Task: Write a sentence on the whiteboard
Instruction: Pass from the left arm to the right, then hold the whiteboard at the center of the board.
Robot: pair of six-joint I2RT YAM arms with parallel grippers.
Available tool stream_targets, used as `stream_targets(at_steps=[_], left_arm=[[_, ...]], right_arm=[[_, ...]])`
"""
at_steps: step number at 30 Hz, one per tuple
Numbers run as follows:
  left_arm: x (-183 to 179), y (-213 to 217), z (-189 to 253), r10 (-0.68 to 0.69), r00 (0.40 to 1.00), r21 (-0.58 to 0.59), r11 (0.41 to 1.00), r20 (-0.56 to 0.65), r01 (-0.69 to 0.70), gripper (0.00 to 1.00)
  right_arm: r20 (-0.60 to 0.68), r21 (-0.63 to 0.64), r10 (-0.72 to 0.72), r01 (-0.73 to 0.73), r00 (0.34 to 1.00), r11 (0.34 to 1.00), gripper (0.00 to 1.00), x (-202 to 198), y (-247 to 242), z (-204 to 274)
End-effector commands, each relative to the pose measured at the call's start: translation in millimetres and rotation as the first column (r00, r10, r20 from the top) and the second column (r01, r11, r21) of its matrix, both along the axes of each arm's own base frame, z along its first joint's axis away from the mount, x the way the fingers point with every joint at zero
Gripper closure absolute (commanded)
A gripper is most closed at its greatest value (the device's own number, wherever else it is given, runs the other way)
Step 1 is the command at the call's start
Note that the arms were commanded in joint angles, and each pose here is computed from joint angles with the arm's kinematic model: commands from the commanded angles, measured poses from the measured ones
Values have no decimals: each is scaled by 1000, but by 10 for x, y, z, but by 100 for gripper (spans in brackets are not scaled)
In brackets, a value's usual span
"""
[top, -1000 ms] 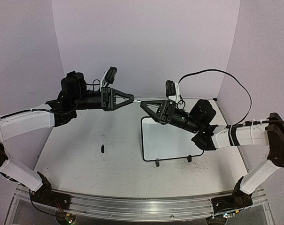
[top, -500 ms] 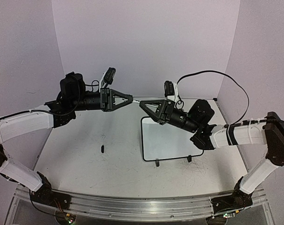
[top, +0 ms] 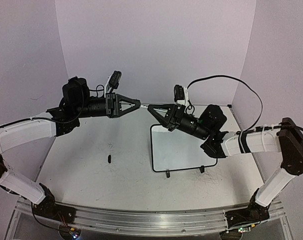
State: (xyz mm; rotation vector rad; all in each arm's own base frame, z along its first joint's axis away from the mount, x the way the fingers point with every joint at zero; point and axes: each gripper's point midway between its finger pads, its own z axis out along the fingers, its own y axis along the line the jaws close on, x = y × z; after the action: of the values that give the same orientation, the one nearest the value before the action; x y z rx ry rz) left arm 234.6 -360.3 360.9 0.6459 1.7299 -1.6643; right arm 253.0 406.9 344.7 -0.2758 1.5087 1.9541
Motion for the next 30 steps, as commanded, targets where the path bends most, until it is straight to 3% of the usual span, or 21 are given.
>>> stream_targets(at_steps=[1,6,8,16,19,25,30], left_arm=[[-217,-52,-8,-83,996,1,997,29,83,100],[-197,-56,-52,-75,997,7,997,21,75,100],[-186,-59,-59,-70,997,8,998,16,70,96],[-117,35,-61,19,1000,1,1000,1,-19,34],[-92,99,-116,66,998,6,998,-9,-66,21],[-31,204,-256,148,988,21,989,-47,-148,8],[30,318,-452,230,970,53,973,-75,-227,4]], right_arm=[[28,52,49,-50,998,997,99,-104,90,219],[49,45,35,-38,998,998,100,-126,49,215],[62,39,30,-32,998,999,100,-147,24,215],[132,-40,-35,41,991,998,100,-250,-170,150],[168,-95,-87,104,982,990,100,-262,-310,87],[197,-239,-337,379,921,894,100,-140,-879,-36],[251,-237,-518,571,818,786,100,-208,-1500,-106]])
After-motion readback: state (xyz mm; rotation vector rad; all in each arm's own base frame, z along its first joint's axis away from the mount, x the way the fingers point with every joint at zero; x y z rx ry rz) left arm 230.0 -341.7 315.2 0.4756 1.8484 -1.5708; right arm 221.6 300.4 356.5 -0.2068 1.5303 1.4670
